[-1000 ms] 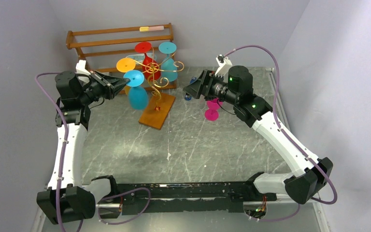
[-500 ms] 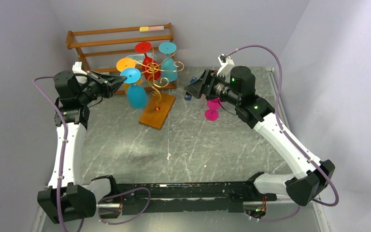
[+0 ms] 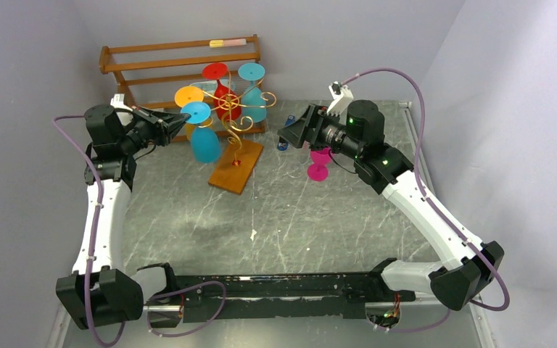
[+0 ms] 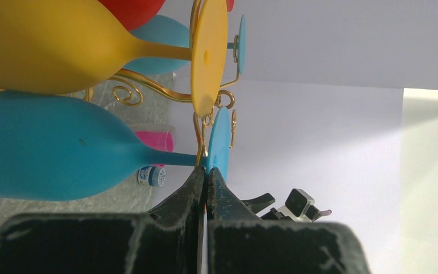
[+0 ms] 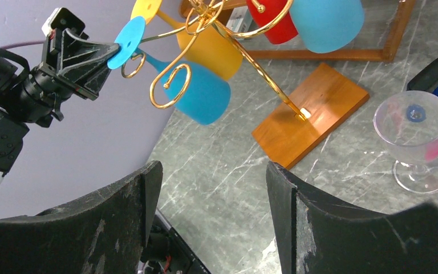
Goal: Take the wine glass off the wine glass rack
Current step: Pick up the wine glass from the wine rack.
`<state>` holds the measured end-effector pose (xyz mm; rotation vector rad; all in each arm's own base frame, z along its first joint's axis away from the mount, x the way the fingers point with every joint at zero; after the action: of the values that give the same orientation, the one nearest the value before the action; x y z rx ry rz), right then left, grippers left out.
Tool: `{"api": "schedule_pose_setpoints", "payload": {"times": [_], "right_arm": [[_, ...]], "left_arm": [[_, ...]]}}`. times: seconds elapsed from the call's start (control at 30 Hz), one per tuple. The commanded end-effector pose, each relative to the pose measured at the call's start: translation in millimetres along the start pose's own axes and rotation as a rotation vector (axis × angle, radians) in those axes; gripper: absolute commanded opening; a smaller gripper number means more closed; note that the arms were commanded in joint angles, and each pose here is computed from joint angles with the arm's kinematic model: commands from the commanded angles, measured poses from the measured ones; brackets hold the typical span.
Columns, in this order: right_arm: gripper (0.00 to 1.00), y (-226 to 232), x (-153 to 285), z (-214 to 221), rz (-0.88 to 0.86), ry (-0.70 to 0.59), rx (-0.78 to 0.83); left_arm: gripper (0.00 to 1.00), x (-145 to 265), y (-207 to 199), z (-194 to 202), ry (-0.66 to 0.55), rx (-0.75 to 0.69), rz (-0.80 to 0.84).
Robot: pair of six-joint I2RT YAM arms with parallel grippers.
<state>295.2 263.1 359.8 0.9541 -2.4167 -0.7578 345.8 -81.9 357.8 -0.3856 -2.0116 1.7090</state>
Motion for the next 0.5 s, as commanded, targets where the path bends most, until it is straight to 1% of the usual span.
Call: {"api": "schedule_pose_setpoints", "payload": {"times": [0.0, 0.1, 0.37, 0.47], "right_arm": [[0.71, -0.3, 2.7, -1.7, -0.001, -0.016, -0.007], [0.71, -0.1, 2.2, -1.5, -0.005, -0.017, -0.010], [0.71, -0.7, 4.6, -2.0, 0.001, -0.022, -0.002], [0.71, -1.4, 4.7, -2.5, 0.003, -0.026, 0.000]], "left_arm": [[0.05, -2.8, -20.6, 2.9, -0.014, -0.021, 0.055], [0.05, -7.8, -24.2, 11.5, -0.004, -0.017, 0.071], [0.05, -8.5, -28.2, 13.2, -0.029, -0.005, 0.075], [0.05, -10.7, -32.0, 19.7, -0.004, -0.023, 0.080]]}}
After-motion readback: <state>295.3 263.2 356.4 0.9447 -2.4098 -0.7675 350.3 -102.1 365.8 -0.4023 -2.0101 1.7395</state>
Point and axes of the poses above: each gripper's point midway between its finger pads, its own x axis back along the fingers, its own y axis along the line the jaws close on, z = x × y, the point moved 1 cm from there along x, back along the fingers, and after that the axes turned 2 degrees about -x, right-handed, at the moved point
